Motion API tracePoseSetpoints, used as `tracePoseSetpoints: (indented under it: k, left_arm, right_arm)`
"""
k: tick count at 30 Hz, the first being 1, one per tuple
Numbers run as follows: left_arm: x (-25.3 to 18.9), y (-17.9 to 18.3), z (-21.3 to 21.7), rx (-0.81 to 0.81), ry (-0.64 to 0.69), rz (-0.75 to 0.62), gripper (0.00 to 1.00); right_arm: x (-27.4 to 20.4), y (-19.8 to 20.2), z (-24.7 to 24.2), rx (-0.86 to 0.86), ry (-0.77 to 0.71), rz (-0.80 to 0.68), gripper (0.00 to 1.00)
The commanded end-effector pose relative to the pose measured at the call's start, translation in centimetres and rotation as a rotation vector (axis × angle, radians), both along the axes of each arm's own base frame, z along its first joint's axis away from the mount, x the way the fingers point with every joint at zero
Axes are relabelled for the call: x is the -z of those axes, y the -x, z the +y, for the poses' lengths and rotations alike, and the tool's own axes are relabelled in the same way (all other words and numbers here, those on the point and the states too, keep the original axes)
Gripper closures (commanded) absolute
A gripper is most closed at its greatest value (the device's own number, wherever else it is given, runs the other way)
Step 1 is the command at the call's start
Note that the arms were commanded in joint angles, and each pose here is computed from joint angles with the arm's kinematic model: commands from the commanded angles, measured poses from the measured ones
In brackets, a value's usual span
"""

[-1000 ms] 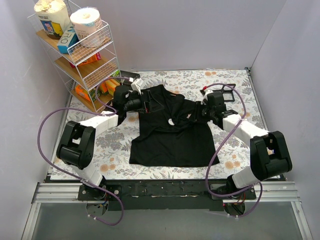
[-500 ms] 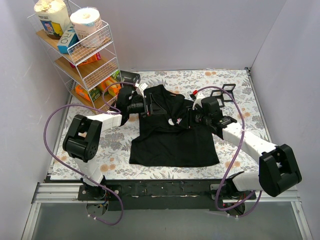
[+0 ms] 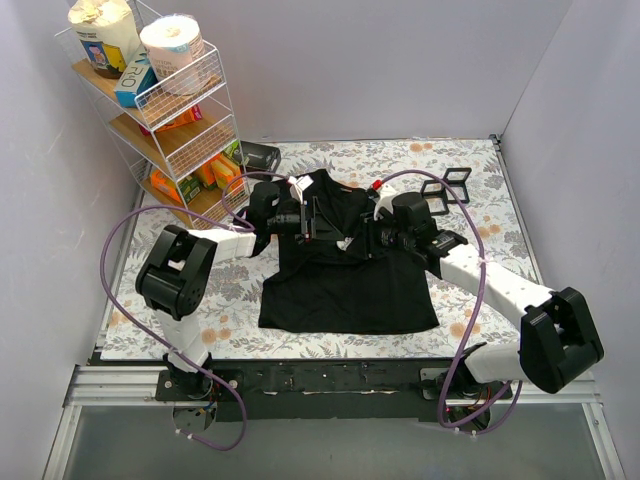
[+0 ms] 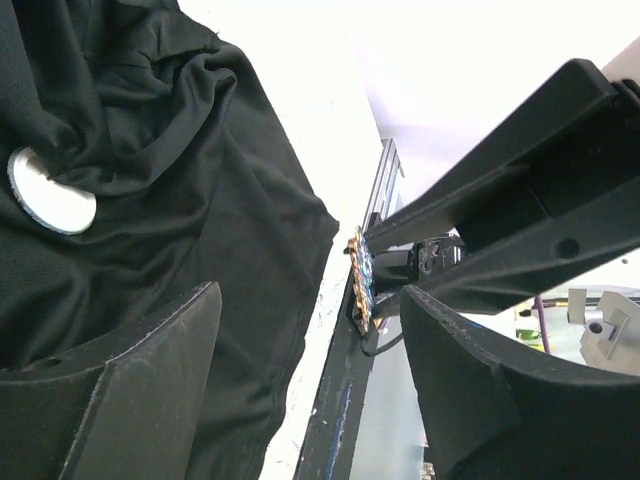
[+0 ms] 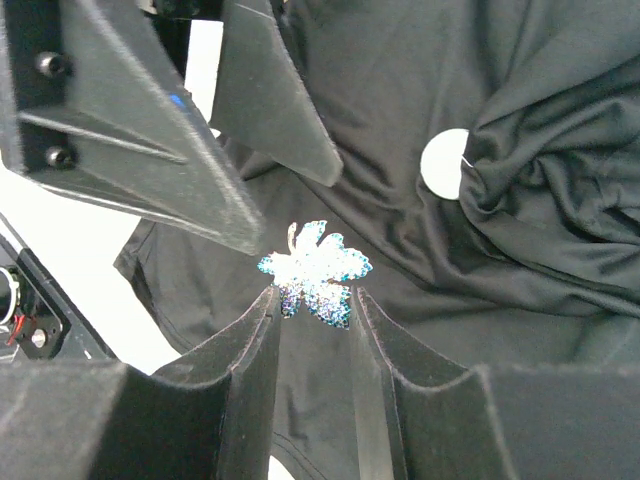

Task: Pin the brooch onto the clothing
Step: Pick up the brooch from the brooch box.

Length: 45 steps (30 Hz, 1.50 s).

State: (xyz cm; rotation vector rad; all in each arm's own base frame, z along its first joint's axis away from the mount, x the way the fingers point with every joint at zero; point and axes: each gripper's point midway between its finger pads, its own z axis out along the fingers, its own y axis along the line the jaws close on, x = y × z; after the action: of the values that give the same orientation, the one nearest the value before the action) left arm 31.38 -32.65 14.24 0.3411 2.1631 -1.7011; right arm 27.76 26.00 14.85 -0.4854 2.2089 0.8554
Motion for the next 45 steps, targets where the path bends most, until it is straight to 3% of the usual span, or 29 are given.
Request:
tracePoseSetpoints:
  k: [1,11,17,28,32,38,41,45]
  left_arm:
    - [-0.5,0.0,-0.7,0.023,0.011,-0.007,0.30]
    - [0.0,1.0,-1.5,0.061,0.021,0.037,0.50]
    - [-0.3,1.6,-1.7,0.084,0.046,0.048,0.57]
    - [-0.5,2.3,-2.2,0.114,0.061,0.065,0.93]
    - [-0.6,2.4,-2.2,0.123,0.066,0.068,1.00]
    - [-1.3,2.6,-2.1,0.136,0.082,0.026,1.00]
    - [-1.2,1.7,-1.9,0.096,0.022,-0.061,1.00]
    - [-1.1,0.2,-1.3,0.027,-0.066,-0.187,1.00]
  right_arm:
    - [-2.1,-0.6,1.4,-0.036,-0.020,-0.060,0.99]
    - [-2.0,-0.8,2.2,-0.048,-0.017,-0.067,0.99]
    - [-1.0,-1.1,1.7,-0.025,0.020,-0.060,0.99]
    - [0.2,-1.8,1.4,0.017,0.048,-0.046,0.99]
    - [0.4,-1.9,1.4,0.021,0.048,-0.039,0.99]
    - [0.6,-1.9,1.2,0.033,0.057,-0.027,0.99]
    - [0.3,-1.6,1.1,0.040,0.052,-0.020,0.88]
    - [-0.9,-1.3,0.5,0.069,0.044,-0.025,0.60]
